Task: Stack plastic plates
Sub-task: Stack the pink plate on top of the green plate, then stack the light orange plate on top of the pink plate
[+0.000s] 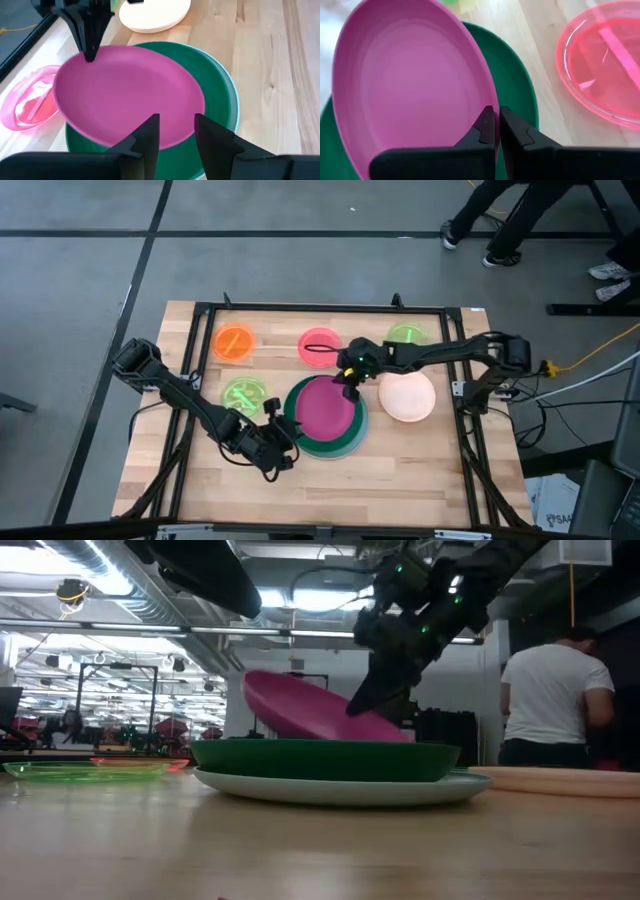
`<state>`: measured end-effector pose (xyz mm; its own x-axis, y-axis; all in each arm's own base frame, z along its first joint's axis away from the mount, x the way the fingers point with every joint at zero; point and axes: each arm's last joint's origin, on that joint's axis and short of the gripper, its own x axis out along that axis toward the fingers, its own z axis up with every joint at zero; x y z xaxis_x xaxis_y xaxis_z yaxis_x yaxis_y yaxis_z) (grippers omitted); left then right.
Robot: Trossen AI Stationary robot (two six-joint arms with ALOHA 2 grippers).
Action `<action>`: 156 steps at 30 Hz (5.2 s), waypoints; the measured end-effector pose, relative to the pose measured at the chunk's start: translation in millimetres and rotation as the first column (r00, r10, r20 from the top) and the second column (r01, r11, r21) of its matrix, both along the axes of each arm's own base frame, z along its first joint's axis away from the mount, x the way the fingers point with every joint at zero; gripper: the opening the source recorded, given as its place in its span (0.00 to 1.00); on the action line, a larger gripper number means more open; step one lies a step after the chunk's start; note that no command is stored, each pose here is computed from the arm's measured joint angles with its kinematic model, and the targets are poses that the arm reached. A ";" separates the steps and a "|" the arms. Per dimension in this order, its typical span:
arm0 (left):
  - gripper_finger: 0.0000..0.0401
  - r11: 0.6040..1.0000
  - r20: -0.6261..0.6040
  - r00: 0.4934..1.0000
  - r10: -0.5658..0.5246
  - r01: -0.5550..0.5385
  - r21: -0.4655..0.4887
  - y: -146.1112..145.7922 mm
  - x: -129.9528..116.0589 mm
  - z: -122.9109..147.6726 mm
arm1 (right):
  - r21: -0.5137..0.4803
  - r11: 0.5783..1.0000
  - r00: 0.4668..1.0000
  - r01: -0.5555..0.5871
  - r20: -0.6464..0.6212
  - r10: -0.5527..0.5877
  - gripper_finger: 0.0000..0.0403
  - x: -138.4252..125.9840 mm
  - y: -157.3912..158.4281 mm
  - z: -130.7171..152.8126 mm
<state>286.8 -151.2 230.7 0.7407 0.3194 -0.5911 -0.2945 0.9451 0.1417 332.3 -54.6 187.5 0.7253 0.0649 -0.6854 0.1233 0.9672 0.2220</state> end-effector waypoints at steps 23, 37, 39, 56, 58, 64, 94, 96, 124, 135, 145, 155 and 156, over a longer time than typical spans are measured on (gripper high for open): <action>0.29 1.000 0.036 0.999 0.004 -0.005 0.021 -0.1 2.6 2.6 | -0.045 0.998 0.999 -0.038 -0.005 0.038 0.30 2.3 -1.9 -2.9; 0.29 0.999 0.112 0.993 0.020 -0.023 0.027 -3.8 5.4 2.9 | -0.161 0.987 0.999 -0.025 -0.034 0.019 0.33 -53.4 17.5 71.3; 0.29 0.999 0.120 0.993 0.015 -0.019 0.030 -4.8 6.8 2.5 | -0.167 0.984 0.996 -0.057 -0.079 0.044 0.33 -60.7 28.8 73.2; 0.29 0.993 0.153 0.985 0.075 -0.089 0.081 1.9 17.5 -4.4 | -0.298 0.944 0.923 -0.143 -0.385 0.018 0.33 -107.6 120.5 38.7; 0.29 0.997 0.153 0.987 0.055 -0.063 0.045 2.2 19.7 -3.8 | -0.298 0.943 0.914 -0.148 -0.406 0.015 0.33 -112.9 123.8 30.2; 0.29 0.999 0.190 0.982 0.005 -0.013 0.040 1.7 28.1 -1.4 | -0.294 0.947 0.883 -0.130 -0.469 -0.024 0.33 -128.5 126.2 4.9; 0.29 0.970 0.249 0.940 -0.234 0.208 0.123 10.2 68.8 -40.9 | -0.447 0.887 0.866 -0.119 -0.484 -0.128 0.33 -138.1 117.6 -6.1; 0.29 0.971 0.251 0.940 -0.231 0.207 0.120 13.0 67.6 -44.3 | -0.449 0.885 0.862 -0.123 -0.491 -0.129 0.33 -139.9 116.9 -9.3; 0.29 0.974 0.251 0.943 -0.219 0.198 0.105 15.6 65.8 -48.3 | -0.254 0.963 0.892 -0.089 -0.451 -0.036 0.31 -149.9 117.9 -51.6; 0.29 0.976 0.256 0.943 -0.214 0.195 0.097 15.4 65.8 -48.2 | -0.275 0.954 0.886 -0.119 -0.463 -0.023 0.04 -152.8 116.5 -55.0; 0.29 0.976 0.259 0.942 -0.212 0.194 0.094 15.4 65.9 -47.9 | -0.295 0.942 0.884 -0.157 -0.468 0.001 0.01 -153.2 116.1 -54.9; 0.29 0.977 0.259 0.942 -0.211 0.193 0.093 15.4 65.8 -47.8 | -0.293 0.942 0.885 -0.163 -0.466 0.008 0.01 -148.6 118.0 -47.1; 0.29 0.977 0.259 0.942 -0.211 0.193 0.093 15.4 65.9 -47.7 | -0.294 0.941 0.887 -0.165 -0.462 0.011 0.01 -146.6 118.8 -44.1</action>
